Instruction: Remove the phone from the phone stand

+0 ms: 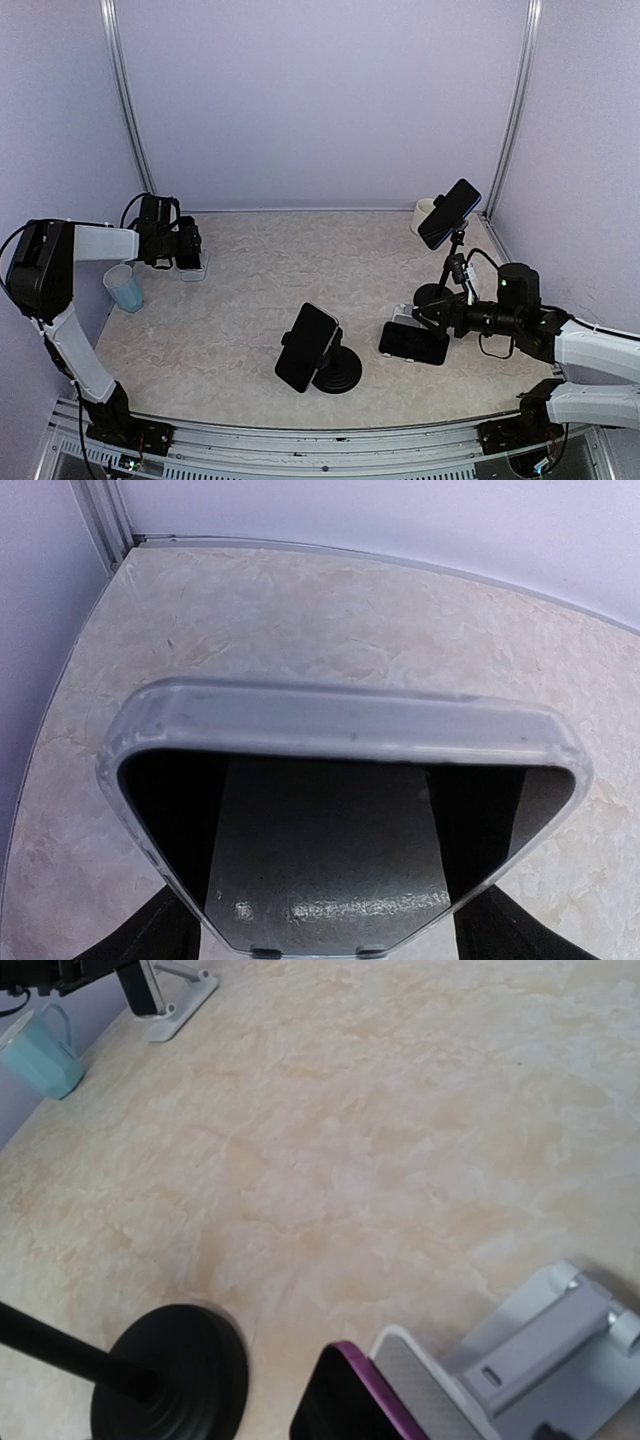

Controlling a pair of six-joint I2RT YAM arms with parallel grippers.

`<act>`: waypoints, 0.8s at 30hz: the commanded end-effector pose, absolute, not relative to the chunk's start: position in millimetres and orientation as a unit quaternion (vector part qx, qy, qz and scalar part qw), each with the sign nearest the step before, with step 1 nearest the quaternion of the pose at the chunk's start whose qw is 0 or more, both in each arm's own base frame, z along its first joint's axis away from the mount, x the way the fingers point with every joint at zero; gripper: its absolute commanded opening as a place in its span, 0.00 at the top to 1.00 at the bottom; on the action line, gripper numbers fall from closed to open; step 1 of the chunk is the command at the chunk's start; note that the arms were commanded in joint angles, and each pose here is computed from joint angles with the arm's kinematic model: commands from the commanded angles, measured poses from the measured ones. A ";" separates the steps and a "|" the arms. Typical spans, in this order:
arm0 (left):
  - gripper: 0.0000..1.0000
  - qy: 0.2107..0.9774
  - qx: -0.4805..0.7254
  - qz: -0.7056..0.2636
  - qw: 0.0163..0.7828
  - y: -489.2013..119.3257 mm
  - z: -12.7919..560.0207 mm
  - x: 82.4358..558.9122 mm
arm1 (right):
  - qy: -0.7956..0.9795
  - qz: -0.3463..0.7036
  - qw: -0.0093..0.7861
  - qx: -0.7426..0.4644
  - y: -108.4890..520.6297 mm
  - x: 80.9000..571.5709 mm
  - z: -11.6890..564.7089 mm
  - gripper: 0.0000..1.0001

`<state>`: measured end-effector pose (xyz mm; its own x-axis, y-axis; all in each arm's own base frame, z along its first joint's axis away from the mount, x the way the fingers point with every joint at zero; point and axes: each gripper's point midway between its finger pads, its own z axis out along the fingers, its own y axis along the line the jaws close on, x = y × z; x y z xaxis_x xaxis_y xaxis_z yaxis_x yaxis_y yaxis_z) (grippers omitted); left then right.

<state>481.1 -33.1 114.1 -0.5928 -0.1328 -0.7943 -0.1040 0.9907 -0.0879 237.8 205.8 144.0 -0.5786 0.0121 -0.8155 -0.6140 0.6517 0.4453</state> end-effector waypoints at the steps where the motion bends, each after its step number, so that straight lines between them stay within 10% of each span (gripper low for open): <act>1: 0.20 0.882 -0.065 -0.026 0.467 -32.3 128.4 490.0 | 0.798 0.376 0.430 -0.191 209.5 239.3 152.4 0.08; 24: 0.40 0.862 -0.065 -0.034 0.502 -31.2 205.0 478.6 | 0.794 0.384 0.430 -0.191 210.4 236.5 152.7 0.08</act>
